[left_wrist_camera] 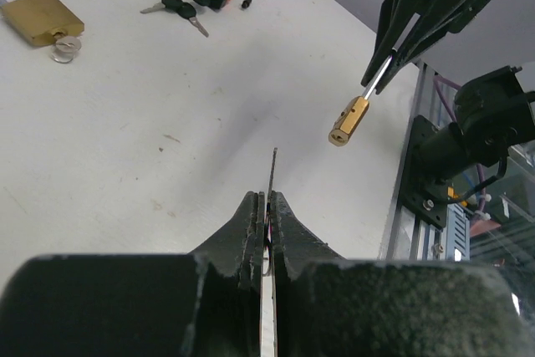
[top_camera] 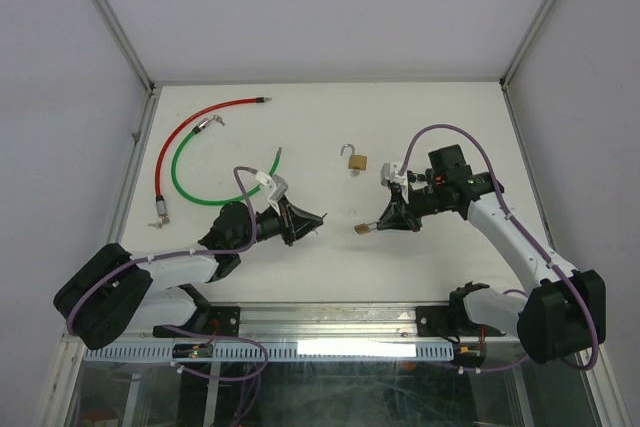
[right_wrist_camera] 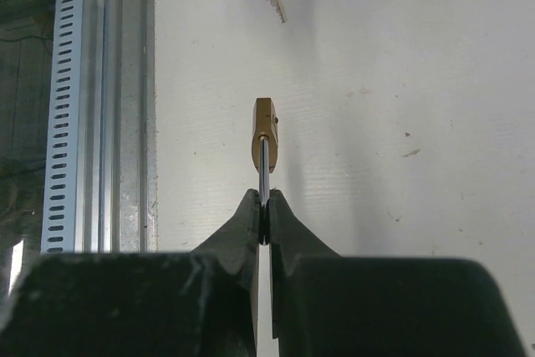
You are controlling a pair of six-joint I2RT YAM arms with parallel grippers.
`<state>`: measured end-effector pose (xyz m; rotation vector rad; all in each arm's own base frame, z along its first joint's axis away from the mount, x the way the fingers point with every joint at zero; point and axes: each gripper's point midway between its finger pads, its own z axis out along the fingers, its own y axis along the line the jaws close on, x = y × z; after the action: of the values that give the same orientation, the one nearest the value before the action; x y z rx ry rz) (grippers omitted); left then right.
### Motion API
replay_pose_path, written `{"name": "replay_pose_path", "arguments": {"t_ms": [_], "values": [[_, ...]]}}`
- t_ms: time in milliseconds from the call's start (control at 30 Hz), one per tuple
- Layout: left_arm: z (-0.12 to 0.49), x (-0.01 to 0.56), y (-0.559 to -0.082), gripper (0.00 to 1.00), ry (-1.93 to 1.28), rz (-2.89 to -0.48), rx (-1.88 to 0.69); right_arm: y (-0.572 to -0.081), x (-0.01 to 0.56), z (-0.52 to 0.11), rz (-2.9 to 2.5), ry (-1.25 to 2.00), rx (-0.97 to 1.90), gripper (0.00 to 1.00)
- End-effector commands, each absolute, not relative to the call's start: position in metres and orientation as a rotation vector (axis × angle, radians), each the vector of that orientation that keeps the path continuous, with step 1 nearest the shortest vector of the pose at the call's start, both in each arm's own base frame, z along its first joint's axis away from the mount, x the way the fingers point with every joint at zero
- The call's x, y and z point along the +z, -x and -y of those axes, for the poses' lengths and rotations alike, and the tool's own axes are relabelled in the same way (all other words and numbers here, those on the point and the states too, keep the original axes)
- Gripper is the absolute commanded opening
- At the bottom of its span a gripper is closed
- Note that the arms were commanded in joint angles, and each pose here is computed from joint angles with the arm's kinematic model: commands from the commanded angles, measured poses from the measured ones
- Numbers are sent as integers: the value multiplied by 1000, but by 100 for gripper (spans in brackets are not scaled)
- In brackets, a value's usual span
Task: Lock with the key
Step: Lock the lock, then place the key at the center of the board.
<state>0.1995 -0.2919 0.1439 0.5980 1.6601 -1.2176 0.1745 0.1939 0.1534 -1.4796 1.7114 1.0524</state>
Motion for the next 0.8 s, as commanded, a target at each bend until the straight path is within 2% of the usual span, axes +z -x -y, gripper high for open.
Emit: {"name": "replay_pose_path", "arguments": {"t_ms": [0,567,767], "values": [[281,160,-212,0,-500,-1613,-1178,-185,172,-201,-1643,1453,1055,0],[267,153,-223,0,-369,-1676,-1137,-187,172,-203,-1665,1426,1083,0],[254,130,-242,0,-107,-1964,-1030,-191,171,-211,-1694,1356,1152,0]]}}
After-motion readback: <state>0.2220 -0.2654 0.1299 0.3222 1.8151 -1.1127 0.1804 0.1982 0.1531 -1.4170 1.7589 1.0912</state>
